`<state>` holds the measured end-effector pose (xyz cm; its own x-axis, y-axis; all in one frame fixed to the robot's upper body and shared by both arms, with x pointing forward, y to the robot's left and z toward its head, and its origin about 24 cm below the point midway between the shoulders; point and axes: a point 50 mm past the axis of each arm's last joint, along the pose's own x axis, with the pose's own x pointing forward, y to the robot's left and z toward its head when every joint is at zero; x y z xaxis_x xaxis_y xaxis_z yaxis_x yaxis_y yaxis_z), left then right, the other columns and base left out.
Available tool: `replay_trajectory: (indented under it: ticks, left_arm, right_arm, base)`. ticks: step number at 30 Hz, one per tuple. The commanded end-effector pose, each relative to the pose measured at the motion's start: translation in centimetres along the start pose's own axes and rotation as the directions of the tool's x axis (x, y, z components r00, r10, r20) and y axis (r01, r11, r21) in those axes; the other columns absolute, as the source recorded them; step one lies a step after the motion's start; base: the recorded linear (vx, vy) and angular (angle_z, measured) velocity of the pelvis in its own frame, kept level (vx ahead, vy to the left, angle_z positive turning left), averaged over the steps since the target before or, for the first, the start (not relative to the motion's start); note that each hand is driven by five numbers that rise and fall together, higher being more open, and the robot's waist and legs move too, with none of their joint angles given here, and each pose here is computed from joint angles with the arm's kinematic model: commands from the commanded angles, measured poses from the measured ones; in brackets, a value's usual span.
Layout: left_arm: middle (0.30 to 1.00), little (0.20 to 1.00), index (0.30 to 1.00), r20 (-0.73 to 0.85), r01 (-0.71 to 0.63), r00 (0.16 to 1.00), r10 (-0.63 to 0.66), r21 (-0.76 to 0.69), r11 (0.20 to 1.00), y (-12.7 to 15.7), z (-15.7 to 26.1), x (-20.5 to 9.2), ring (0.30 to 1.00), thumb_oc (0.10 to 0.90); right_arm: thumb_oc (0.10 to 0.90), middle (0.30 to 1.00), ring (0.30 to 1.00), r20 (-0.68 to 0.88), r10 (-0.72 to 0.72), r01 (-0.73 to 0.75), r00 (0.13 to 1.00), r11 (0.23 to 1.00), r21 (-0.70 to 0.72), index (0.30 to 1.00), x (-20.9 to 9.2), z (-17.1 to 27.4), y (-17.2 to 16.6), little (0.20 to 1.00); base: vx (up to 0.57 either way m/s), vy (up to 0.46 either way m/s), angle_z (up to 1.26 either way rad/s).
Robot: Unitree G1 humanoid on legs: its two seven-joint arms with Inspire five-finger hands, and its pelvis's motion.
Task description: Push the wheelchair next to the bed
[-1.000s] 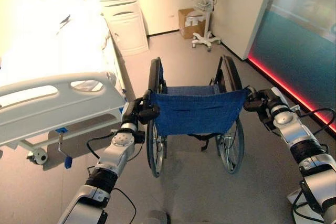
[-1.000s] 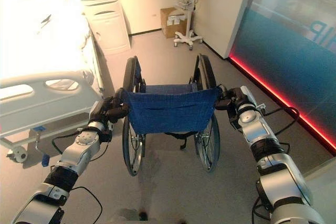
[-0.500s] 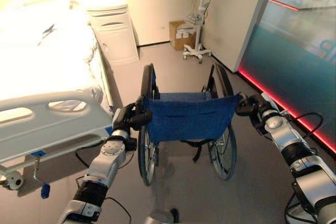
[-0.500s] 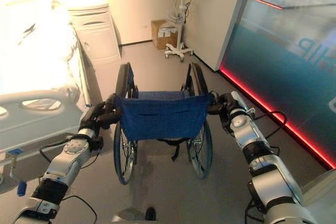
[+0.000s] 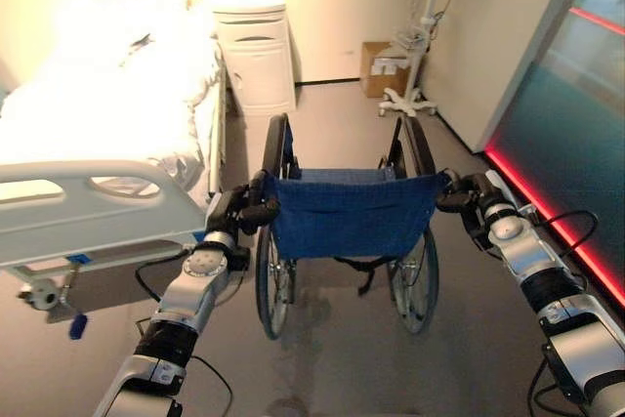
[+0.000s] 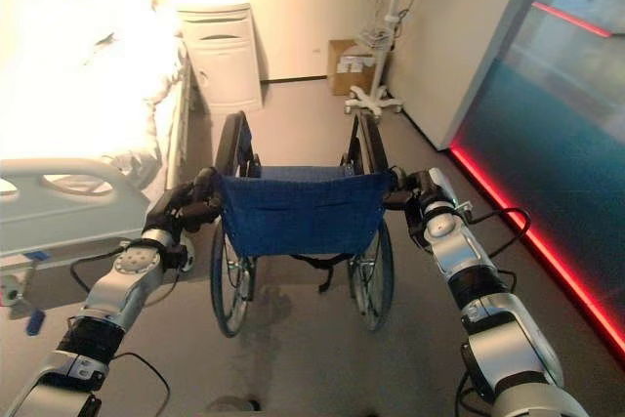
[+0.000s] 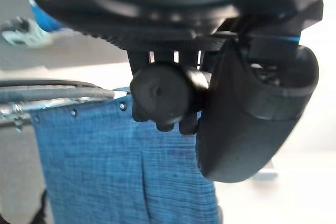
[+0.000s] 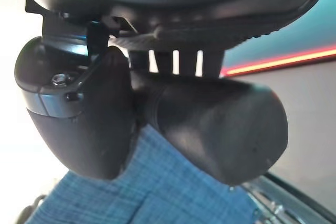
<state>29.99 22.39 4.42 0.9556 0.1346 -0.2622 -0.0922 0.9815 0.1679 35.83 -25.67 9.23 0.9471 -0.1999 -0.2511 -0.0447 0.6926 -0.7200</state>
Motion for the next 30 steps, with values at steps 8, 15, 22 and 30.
replay_trajectory:
  ticks: [8,15,22,30]
  left_arm:
    - [0.3,0.3,0.3,-0.188,0.035,0.982,0.002,0.194,0.98,0.0,-5.8,-0.8,0.3,0.4]
    - [0.3,0.3,0.3,-0.195,0.053,0.981,-0.016,0.19,0.98,-0.8,-6.3,-1.4,0.3,0.4]
    - [0.3,0.3,0.3,-0.171,0.046,0.985,-0.002,0.251,0.967,0.5,-5.9,-1.7,0.3,0.4]
    - [0.3,0.3,0.3,-0.222,-0.036,0.97,0.094,0.253,0.967,3.0,-5.4,-0.7,0.3,0.4]
  right_arm:
    - [0.4,0.3,0.3,0.176,0.131,-0.082,0.976,0.962,-0.259,0.3,-1.0,-0.2,-1.6,0.3]
    - [0.4,0.3,0.3,0.126,0.131,-0.097,0.983,0.964,-0.246,0.3,-0.5,-0.4,-0.4,0.3]
    - [0.4,0.3,0.3,0.081,0.121,-0.104,0.989,0.977,-0.187,0.3,-0.2,-1.0,-0.1,0.3]
    - [0.4,0.3,0.3,0.085,0.187,-0.174,0.979,0.975,-0.137,0.3,-1.3,-2.5,1.1,0.3]
  base:
    - [0.27,-0.274,0.62]
    - [0.29,-0.101,0.39]
    - [0.37,0.027,-0.51]
    - [0.36,0.151,-0.26]
